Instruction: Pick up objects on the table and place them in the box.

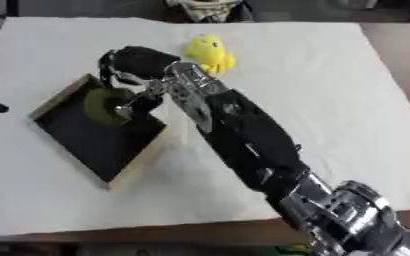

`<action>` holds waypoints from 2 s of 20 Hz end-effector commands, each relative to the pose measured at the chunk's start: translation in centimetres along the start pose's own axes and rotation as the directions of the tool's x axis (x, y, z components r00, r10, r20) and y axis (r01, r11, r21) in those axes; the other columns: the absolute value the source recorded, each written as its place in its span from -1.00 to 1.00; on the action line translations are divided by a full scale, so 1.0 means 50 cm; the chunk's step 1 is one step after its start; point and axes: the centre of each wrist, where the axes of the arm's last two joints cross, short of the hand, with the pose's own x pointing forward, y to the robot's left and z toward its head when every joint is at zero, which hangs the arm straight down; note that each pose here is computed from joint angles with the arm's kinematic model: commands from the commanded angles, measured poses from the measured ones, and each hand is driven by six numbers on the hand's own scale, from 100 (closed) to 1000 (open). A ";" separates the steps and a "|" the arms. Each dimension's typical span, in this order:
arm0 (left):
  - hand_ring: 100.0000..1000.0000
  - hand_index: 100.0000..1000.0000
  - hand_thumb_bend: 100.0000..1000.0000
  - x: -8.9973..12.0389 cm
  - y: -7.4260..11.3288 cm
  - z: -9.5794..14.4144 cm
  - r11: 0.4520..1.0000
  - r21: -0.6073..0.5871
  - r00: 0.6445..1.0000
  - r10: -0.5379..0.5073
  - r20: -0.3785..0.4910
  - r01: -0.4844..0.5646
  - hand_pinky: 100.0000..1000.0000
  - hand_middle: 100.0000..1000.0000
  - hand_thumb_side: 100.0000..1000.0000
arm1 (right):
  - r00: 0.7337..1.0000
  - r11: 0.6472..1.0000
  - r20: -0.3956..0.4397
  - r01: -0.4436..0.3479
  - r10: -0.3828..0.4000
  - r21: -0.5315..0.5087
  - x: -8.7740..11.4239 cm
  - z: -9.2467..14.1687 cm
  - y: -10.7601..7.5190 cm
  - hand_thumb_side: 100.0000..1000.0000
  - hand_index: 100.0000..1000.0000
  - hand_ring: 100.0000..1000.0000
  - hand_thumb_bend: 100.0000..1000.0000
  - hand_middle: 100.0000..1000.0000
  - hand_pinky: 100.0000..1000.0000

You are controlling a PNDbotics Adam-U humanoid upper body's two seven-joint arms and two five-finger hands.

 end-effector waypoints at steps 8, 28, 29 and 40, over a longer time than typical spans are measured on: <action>0.71 0.53 -1.00 0.016 0.006 -0.009 1.000 0.012 0.999 -0.001 0.035 0.001 -0.05 0.29 0.28 | 0.996 0.989 -0.065 -0.069 0.061 -0.134 -0.015 -0.002 -0.051 -0.86 0.89 0.13 -1.00 0.33 0.51; 0.72 0.53 -1.00 0.008 0.002 -0.003 0.999 -0.034 1.000 -0.013 0.015 0.013 -0.05 0.29 0.30 | 0.717 0.957 -0.657 0.048 -0.233 -0.287 -0.244 0.155 -0.119 -0.40 0.89 0.17 -1.00 0.46 0.50; 0.72 0.53 -1.00 0.007 0.002 -0.003 0.999 -0.036 1.000 -0.013 0.014 0.013 -0.05 0.29 0.31 | 0.692 0.956 -0.680 0.048 -0.240 -0.288 -0.248 0.160 -0.111 -0.36 0.90 0.23 -1.00 0.52 0.51; 0.72 0.53 -1.00 0.006 -0.001 -0.003 0.999 -0.047 1.000 -0.012 0.011 0.012 -0.05 0.29 0.31 | 0.545 0.970 -0.805 0.084 -0.235 -0.226 -0.260 0.181 -0.037 -0.12 0.93 0.51 -1.00 0.69 0.57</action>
